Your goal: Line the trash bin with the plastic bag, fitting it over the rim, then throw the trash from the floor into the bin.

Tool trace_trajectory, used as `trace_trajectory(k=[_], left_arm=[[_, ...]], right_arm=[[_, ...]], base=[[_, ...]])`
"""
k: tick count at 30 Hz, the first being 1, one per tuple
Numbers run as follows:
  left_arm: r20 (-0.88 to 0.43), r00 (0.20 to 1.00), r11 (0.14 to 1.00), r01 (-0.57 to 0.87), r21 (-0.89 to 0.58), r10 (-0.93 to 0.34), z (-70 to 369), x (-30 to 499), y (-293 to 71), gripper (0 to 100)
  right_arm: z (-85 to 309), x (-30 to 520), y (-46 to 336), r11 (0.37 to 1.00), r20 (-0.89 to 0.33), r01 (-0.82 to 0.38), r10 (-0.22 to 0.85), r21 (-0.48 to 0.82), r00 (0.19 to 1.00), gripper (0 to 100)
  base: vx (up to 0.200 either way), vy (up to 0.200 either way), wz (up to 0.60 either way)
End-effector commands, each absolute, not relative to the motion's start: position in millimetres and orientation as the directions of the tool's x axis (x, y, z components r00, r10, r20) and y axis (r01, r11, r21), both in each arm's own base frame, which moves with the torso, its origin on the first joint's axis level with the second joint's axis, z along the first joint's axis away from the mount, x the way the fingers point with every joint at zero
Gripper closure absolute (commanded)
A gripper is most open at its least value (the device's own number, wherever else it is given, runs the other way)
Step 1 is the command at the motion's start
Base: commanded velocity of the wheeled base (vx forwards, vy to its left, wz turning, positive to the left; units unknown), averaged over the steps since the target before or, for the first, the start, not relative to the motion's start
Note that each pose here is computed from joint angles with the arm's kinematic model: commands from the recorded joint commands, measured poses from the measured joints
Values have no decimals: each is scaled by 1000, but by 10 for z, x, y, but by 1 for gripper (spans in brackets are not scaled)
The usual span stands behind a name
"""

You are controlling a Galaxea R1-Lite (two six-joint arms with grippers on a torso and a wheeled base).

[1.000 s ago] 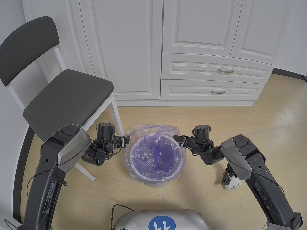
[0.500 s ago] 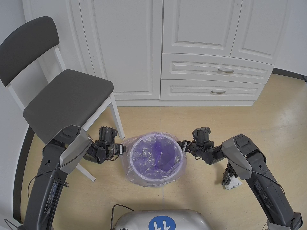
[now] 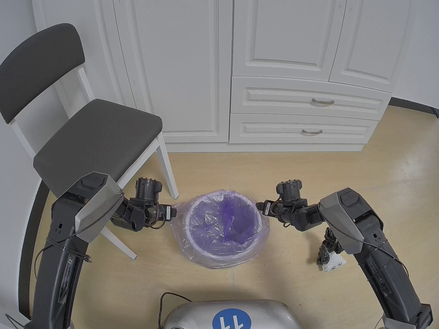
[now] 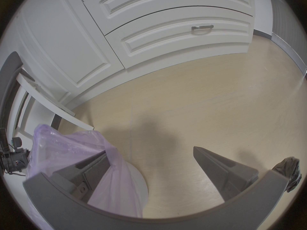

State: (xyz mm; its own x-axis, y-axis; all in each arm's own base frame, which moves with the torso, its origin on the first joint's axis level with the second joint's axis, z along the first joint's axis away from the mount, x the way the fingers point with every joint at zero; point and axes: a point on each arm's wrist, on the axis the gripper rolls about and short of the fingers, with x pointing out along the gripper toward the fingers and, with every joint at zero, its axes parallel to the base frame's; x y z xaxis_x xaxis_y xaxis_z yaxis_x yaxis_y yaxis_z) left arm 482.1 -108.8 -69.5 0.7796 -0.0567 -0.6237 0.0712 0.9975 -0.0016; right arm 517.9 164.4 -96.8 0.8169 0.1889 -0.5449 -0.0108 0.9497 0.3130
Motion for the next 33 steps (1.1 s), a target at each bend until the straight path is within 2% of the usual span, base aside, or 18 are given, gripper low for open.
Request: trace_trajectory(k=[1, 4, 10, 18, 19, 23, 30, 33], left_arm=[[-604, 790, 993, 114, -30, -108, -332, 4698, -1105, 0], [-601, 787, 989, 144, -36, -137, -182, 4613, -1113, 0], [-588, 794, 983, 184, -13, -156, 47, 4486, -1114, 0], [-558, 812, 979, 202, -4, -170, 50, 4442, -1154, 0], [-546, 820, 978, 208, 5, -172, 50, 4444, -1154, 0], [-544, 821, 978, 208, 5, -172, 35, 4449, -1156, 0], [-542, 822, 978, 208, 2, -174, 16, 4460, -1166, 0], [-537, 825, 978, 207, 2, -173, 16, 4466, -1160, 0]], right_arm=[[-523, 5177, 1684, 946, -503, -31, 199, 322, 841, 0], [-410, 5075, 1644, 950, -533, -34, 203, 310, 822, 0], [-158, 4974, 1444, 976, -544, -72, 175, 206, 820, 0], [-153, 4787, 1256, 978, -607, -156, 210, 141, 767, 0], [-162, 4537, 1219, 946, -656, -282, 316, 160, 686, 0], [-323, 4282, 1230, 883, -677, -436, 428, 173, 598, 0], [-611, 4171, 1398, 855, -712, -490, 451, 171, 538, 0], [-591, 4212, 1440, 854, -701, -488, 458, 177, 546, 0]], base=[[0, 0, 0], [0, 0, 0], [0, 0, 0], [0, 0, 0], [0, 0, 0], [0, 0, 0], [0, 0, 0], [0, 0, 0]])
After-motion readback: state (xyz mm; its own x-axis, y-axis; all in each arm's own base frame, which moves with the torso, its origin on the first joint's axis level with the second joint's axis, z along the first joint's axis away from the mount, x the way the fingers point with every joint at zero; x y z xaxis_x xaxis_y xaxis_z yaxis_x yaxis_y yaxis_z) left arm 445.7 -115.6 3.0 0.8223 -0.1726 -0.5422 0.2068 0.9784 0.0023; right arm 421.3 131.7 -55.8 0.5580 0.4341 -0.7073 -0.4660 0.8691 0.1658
